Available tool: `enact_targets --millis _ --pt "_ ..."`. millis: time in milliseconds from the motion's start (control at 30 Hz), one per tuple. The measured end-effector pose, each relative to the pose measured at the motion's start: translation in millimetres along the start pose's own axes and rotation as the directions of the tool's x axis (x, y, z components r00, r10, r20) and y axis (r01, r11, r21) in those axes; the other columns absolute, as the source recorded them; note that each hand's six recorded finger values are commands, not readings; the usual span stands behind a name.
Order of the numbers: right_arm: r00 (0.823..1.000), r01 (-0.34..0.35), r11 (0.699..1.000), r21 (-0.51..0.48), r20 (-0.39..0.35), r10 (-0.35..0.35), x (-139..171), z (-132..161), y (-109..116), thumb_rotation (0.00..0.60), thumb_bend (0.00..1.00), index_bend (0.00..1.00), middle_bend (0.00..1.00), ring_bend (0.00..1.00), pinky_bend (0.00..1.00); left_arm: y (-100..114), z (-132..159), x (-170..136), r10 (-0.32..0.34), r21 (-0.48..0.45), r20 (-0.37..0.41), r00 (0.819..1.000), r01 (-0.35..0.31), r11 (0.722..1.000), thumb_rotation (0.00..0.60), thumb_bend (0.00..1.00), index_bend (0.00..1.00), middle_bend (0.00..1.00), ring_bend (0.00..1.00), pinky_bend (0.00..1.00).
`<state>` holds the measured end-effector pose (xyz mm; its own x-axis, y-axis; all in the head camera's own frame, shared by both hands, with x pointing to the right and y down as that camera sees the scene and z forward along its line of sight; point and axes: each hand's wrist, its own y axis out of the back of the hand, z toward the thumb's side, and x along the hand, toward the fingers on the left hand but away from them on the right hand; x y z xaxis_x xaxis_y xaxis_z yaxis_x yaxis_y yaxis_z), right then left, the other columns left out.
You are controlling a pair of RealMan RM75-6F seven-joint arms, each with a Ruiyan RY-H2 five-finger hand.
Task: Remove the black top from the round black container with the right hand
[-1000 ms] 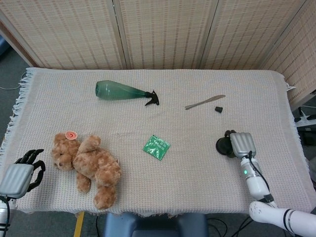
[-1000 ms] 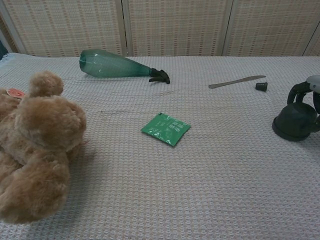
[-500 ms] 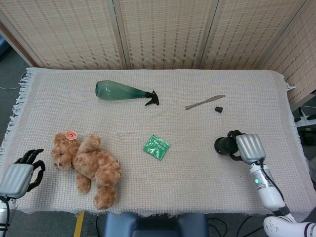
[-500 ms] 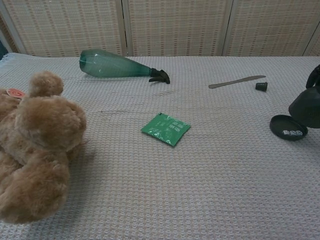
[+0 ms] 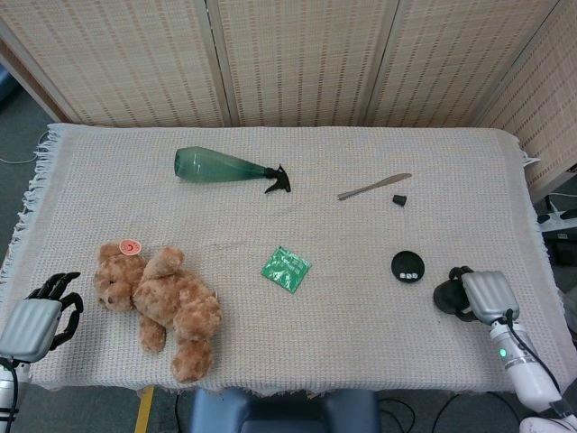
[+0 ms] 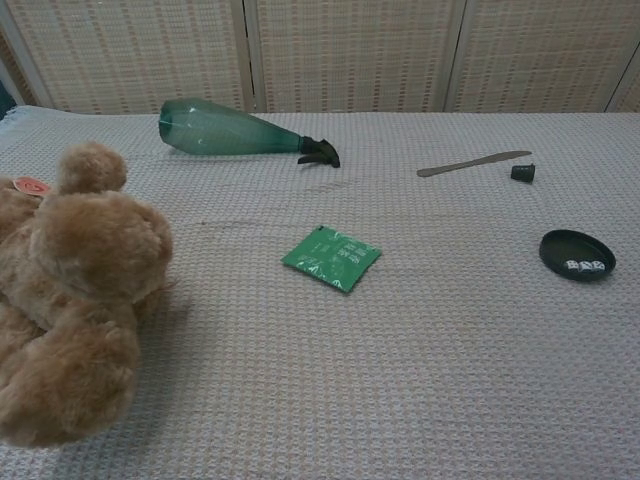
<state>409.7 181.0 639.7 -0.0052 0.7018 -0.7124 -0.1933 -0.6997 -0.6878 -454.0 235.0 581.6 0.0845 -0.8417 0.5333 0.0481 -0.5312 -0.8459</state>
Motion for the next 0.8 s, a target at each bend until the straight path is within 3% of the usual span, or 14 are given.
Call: enact_targets --millis 167,333,467,600,800 --pt "0.999 -0.032 0.999 0.001 -0.042 0.032 1 1 -12 0.600 0.10 0.17 0.19 0.16 0.52 1 -1 -1 0.005 -0.003 0.000 1.000 -0.005 1.000 0.600 0.53 0.57 0.16 0.14 0.39" --pt "0.997 -0.051 0.999 -0.016 -0.058 0.050 12 0 -9 0.600 0.10 0.00 0.04 0.02 0.33 1 0 -1 0.004 -0.002 0.003 1.000 -0.004 1.000 0.600 0.53 0.57 0.16 0.14 0.39" --pt "0.999 -0.008 0.999 -0.049 -0.050 0.006 23 -4 1 0.600 0.10 0.00 0.03 0.00 0.33 2 0 -1 0.005 -0.004 0.004 1.000 -0.005 1.000 0.600 0.53 0.57 0.16 0.14 0.39" --pt "0.996 0.083 0.991 -0.104 -0.030 -0.086 40 -9 13 0.600 0.10 0.01 0.03 0.00 0.33 2 -1 -1 0.004 -0.007 0.004 1.000 -0.004 1.000 0.600 0.53 0.57 0.16 0.14 0.39" --pt "0.972 0.235 0.957 -0.170 0.016 -0.236 69 -19 31 0.600 0.10 0.07 0.03 0.00 0.33 3 1 -2 0.008 -0.006 0.010 1.000 -0.008 1.000 0.600 0.53 0.57 0.16 0.14 0.39"
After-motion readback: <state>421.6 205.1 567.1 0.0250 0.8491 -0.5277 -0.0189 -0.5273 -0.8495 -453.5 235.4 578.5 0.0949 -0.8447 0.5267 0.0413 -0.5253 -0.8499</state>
